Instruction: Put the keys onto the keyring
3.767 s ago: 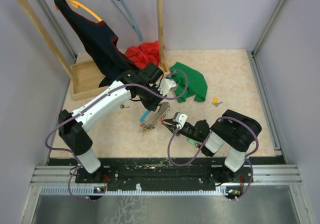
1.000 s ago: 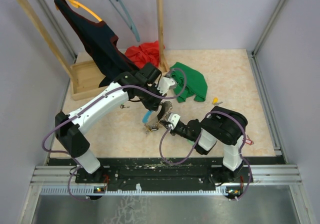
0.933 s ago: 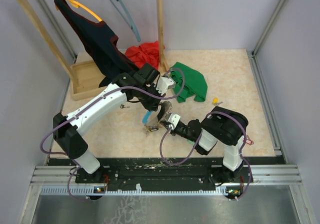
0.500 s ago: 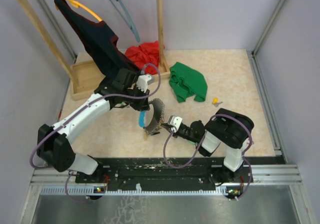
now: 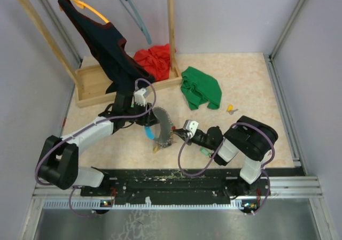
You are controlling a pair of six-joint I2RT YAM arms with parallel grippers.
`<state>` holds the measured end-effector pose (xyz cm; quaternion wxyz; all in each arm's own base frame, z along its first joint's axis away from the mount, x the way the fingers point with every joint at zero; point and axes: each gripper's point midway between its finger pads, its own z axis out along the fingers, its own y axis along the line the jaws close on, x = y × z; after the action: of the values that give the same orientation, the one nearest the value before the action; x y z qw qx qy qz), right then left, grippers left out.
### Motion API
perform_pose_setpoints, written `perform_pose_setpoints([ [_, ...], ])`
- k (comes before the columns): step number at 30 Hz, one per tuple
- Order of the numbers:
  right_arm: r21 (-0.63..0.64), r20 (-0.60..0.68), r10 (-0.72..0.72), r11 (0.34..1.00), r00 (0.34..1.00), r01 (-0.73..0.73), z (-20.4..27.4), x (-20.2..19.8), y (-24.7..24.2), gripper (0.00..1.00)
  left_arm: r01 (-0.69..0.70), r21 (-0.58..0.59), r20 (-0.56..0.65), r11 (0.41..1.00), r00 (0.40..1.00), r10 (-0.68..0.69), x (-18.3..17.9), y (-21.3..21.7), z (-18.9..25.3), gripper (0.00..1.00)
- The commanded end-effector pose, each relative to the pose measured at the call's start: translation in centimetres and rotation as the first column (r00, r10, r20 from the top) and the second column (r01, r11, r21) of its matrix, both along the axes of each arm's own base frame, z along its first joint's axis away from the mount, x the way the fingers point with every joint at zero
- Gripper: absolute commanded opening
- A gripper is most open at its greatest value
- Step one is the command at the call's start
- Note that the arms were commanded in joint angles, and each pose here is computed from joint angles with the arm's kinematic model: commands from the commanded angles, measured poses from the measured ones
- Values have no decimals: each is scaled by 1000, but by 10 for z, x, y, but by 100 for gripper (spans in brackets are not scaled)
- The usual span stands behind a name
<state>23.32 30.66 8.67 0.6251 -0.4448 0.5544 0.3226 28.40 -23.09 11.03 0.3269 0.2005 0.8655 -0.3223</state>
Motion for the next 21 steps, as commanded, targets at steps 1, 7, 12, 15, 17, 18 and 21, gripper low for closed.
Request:
perform_pose_setpoints([
  [1, 160, 153, 9, 987, 988, -34, 69, 9, 10, 0, -89, -154, 20, 984, 995, 93, 10, 3, 4, 56],
  [7, 139, 127, -4, 990, 992, -14, 62, 15, 11, 0, -199, -182, -9, 963, 980, 201, 10, 24, -16, 82],
  [12, 102, 109, -40, 994, 993, 29, 57, 25, 9, 0, -246, -182, 23, 952, 967, 254, 1, 39, -25, 94],
  [15, 81, 111, -45, 996, 993, 37, 54, 28, 7, 0, -180, -213, 132, 960, 969, 211, -9, 40, -16, 94],
  [17, 74, 111, -41, 997, 993, 32, 52, 28, 6, 0, -105, -252, 207, 962, 965, 160, -17, 34, -4, 94],
  [18, 70, 110, -37, 997, 993, 29, 51, 27, 6, 0, -54, -276, 244, 960, 962, 124, -23, 30, 3, 93],
  [21, 71, 123, -27, 997, 992, 19, 56, 25, 6, 0, 41, -312, 349, 949, 934, 75, -30, 22, 19, 90],
])
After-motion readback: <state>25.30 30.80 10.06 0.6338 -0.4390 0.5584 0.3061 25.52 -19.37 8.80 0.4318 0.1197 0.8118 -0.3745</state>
